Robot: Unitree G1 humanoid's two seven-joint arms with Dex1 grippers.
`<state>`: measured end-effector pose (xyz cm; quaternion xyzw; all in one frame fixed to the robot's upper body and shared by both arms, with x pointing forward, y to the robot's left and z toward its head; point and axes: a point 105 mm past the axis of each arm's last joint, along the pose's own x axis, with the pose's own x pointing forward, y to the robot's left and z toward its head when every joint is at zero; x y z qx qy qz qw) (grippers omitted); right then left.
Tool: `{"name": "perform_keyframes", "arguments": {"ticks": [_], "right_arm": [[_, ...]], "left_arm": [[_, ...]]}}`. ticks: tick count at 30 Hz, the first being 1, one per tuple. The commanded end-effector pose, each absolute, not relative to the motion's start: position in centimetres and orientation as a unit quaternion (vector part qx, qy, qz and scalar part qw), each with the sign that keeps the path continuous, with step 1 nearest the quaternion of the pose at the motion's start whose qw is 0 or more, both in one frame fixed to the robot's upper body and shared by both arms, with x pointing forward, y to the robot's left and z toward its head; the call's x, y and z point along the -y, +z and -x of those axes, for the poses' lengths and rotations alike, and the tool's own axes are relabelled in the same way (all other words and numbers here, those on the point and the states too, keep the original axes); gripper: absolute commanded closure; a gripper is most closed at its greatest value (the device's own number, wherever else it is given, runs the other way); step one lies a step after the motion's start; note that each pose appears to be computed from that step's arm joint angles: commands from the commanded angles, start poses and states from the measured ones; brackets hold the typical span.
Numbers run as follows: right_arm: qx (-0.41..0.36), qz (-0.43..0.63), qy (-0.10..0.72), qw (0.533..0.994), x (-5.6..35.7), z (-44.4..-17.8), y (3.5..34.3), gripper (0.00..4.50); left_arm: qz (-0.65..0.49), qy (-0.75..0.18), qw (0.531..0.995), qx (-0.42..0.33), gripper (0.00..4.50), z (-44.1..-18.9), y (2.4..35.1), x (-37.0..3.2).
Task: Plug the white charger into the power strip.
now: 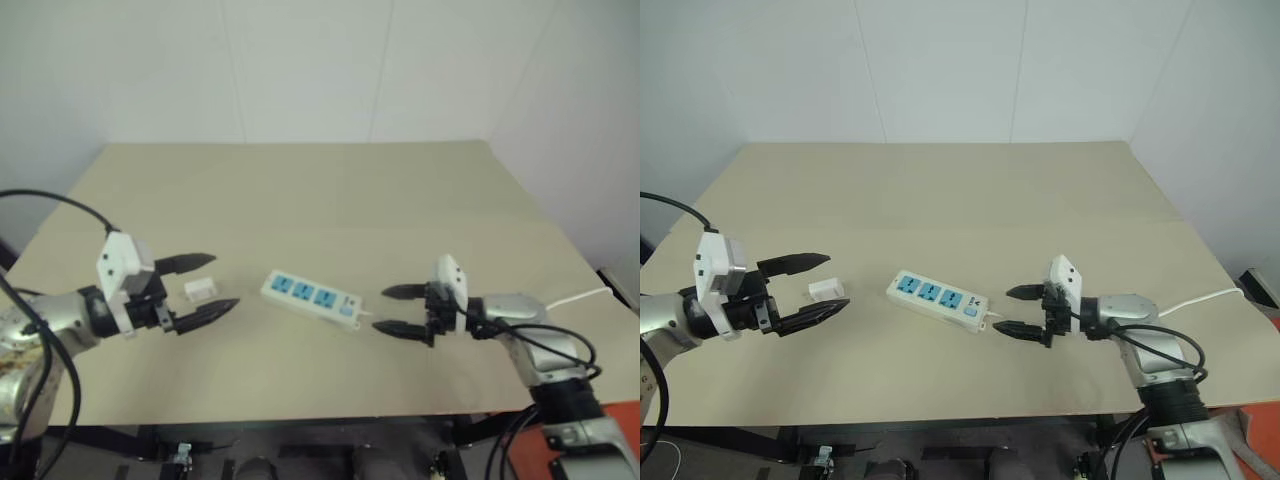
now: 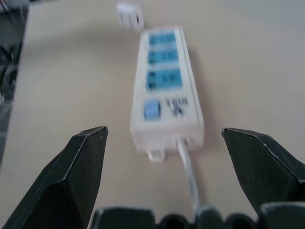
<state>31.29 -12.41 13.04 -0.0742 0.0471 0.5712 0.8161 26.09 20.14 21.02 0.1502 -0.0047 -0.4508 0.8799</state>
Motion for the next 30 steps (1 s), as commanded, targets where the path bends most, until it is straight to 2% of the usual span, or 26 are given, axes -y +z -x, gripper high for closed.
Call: {"name": "perform_keyframes", "arguments": {"ticks": [1,4,13,21,30], "right_arm": [[0.008,0.063,0.556,0.829,11.0,-31.1,14.4,0.02],[0.021,0.046,0.556,0.830,9.6,-30.8,13.9,0.02],[0.026,0.051,0.510,0.858,8.8,-33.0,11.6,0.02],[0.047,0.048,0.526,0.848,8.6,-32.9,12.0,0.02],[0.054,0.071,0.506,0.858,9.0,-33.6,11.8,0.02]], "left_arm": [[-0.160,-0.458,0.874,0.025,0.00,-25.8,21.9,-19.6],[-0.160,-0.458,0.874,0.025,0.00,-25.8,21.9,-19.7],[-0.163,-0.456,0.874,0.024,0.00,-25.8,22.0,-20.0],[-0.164,-0.456,0.875,0.023,0.00,-25.7,21.9,-20.2],[-0.162,-0.459,0.873,0.023,0.00,-25.6,21.8,-20.1]]}}
